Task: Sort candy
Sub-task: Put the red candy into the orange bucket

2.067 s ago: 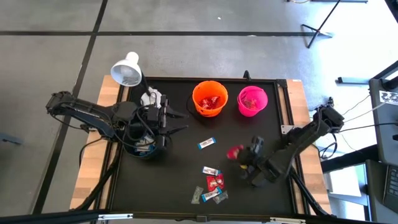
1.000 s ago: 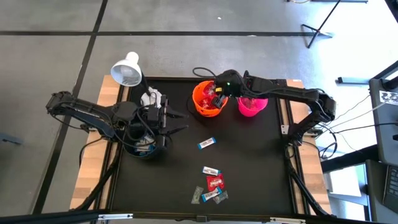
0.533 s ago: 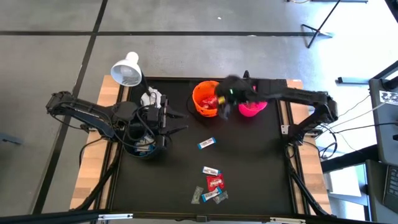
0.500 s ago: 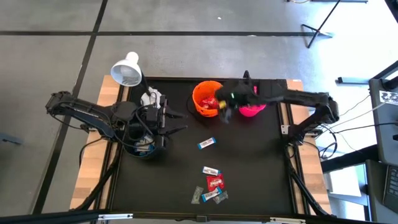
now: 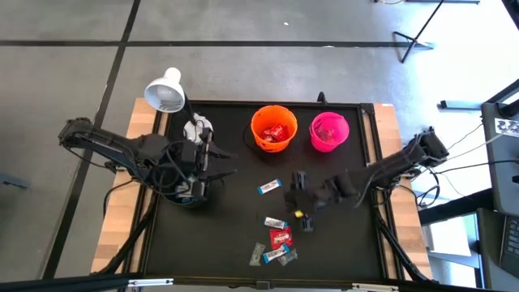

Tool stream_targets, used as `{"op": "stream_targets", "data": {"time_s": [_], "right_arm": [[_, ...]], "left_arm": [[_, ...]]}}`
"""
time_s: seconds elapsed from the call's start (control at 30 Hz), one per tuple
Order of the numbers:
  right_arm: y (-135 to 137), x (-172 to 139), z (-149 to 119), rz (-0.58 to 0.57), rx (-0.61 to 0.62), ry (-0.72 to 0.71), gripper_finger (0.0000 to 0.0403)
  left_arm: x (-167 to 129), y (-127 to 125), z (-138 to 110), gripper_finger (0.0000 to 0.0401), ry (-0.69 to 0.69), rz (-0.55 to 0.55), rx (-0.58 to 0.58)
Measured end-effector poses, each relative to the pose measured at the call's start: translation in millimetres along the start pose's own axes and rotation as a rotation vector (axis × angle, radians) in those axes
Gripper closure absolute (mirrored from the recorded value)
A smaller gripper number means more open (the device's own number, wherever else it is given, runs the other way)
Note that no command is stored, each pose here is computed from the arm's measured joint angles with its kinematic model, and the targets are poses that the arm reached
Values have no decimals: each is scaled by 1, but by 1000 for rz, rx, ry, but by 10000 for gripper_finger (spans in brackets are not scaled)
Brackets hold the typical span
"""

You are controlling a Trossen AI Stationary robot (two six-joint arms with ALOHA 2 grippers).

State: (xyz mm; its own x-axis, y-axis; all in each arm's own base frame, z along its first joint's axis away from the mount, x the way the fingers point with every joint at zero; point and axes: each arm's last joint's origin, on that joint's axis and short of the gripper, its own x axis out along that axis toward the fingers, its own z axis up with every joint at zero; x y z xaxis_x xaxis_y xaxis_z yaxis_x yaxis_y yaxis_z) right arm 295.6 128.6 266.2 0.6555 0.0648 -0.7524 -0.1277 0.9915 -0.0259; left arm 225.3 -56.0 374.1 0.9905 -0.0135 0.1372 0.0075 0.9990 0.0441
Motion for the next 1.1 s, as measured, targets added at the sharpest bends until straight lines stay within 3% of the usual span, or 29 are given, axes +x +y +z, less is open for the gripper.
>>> {"op": "stream_targets", "data": {"time_s": [0.33, 0.63, 1.1], "right_arm": [[44, 56, -67, 42, -12, 3, 189], [68, 83, -81, 113, -34, 9, 189], [67, 101, -99, 51, 43, 134, 191]], "left_arm": [[1, 0, -1, 243, 12, 39, 9], [1, -1, -2, 243, 17, 42, 8], [1, -1, -3, 243, 25, 45, -20]]}}
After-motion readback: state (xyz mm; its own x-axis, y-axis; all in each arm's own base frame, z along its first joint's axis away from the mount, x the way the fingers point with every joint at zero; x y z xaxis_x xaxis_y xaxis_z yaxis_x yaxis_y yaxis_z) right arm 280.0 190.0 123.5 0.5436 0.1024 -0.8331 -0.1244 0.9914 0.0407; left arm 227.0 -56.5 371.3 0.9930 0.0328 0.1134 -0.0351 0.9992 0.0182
